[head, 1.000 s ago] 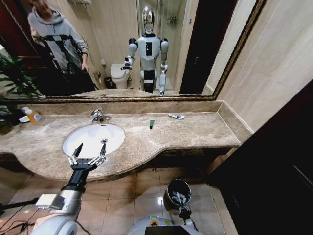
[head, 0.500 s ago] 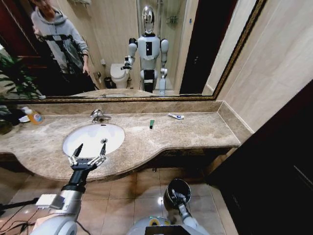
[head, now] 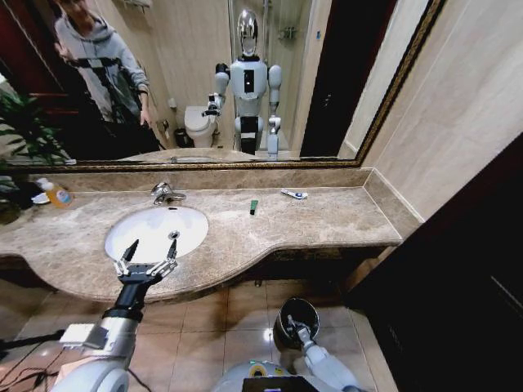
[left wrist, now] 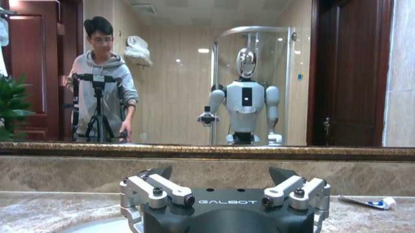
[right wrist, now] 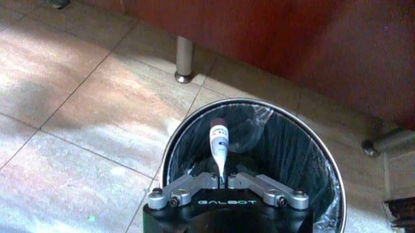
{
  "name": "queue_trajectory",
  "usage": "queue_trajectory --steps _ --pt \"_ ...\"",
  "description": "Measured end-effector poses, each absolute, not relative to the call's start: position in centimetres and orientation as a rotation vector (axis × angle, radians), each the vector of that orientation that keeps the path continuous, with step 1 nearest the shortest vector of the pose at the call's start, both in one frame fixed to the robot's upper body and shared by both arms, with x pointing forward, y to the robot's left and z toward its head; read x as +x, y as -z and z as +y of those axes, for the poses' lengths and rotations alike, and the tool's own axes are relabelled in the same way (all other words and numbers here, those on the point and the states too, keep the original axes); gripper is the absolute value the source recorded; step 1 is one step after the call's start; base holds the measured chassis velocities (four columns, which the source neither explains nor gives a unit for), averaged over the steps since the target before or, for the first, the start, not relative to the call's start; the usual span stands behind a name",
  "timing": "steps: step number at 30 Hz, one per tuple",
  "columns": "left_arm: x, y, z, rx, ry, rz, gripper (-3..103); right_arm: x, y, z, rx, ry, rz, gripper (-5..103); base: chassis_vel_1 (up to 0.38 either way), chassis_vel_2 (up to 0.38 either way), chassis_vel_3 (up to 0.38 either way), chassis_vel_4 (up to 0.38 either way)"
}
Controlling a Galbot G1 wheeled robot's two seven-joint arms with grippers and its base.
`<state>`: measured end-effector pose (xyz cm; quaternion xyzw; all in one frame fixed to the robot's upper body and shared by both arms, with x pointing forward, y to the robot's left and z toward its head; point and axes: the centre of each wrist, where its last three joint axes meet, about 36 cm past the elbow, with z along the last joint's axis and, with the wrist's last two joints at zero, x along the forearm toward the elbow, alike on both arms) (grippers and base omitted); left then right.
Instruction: Pick up the trash from the sink and place it in the trash bin.
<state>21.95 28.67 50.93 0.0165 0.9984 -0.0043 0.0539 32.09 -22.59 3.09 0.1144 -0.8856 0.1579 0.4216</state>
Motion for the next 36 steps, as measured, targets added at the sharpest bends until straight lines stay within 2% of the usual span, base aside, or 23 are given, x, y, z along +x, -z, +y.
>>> queue_trajectory --steps 8,10,12,13,16,19,22,25,26,28,31,32,36 --pt "21.9 -50.9 28.7 0.05 0.013 3.033 100 32.8 -3.3 -22.9 0.264 -0.382 -2.209 2 0.0 0.0 0.0 0.0" --pt "21.9 -50.9 28.7 0.05 0.013 3.033 100 32.8 -3.3 -22.9 0.261 -0.373 -2.206 12 0.0 0.0 0.0 0.0" --pt "21.9 -50.9 28.7 0.05 0.013 3.033 100 32.8 -3.3 -22.9 0.261 -0.371 -2.206 12 0.0 0.0 0.0 0.0" --pt "21.9 -50.9 28.7 0.05 0.013 3.033 100 32.8 -3.4 -22.9 0.259 -0.368 -2.206 23 0.0 0.0 0.0 0.0" --pt "21.9 -50.9 28.7 0.05 0.013 3.033 100 32.7 -3.4 -22.9 0.258 -0.365 -2.208 28 0.0 0.0 0.0 0.0" --pt "21.9 -50.9 28.7 0.05 0.013 3.033 100 32.6 -3.3 -22.8 0.256 -0.366 -2.209 44 0.0 0.0 0.0 0.0" --pt "21.9 -50.9 28.7 0.05 0.013 3.033 100 32.5 -3.3 -22.8 0.255 -0.367 -2.209 49 0.0 0.0 0.0 0.0" --pt "21.9 -50.9 28.7 0.05 0.013 3.033 100 32.2 -3.3 -22.8 0.254 -0.368 -2.208 66 0.0 0.0 0.0 0.0" --pt "21.9 -50.9 28.7 0.05 0.013 3.033 100 32.2 -3.3 -22.8 0.254 -0.368 -2.208 66 0.0 0.0 0.0 0.0" --pt "21.9 -50.9 28.7 0.05 0.013 3.033 100 31.9 -3.2 -22.7 0.254 -0.368 -2.208 77 0.0 0.0 0.0 0.0" --pt "21.9 -50.9 28.7 0.05 0.013 3.033 100 31.6 -3.1 -22.7 0.253 -0.369 -2.209 82 0.0 0.0 0.0 0.0" --pt "21.9 -50.9 28.7 0.05 0.013 3.033 100 31.4 -3.1 -22.7 0.254 -0.37 -2.209 93 0.0 0.0 0.0 0.0" --pt "21.9 -50.9 28.7 0.05 0.013 3.033 100 31.1 -3.1 -23.0 0.251 -0.376 -2.207 99 0.0 0.0 0.0 0.0"
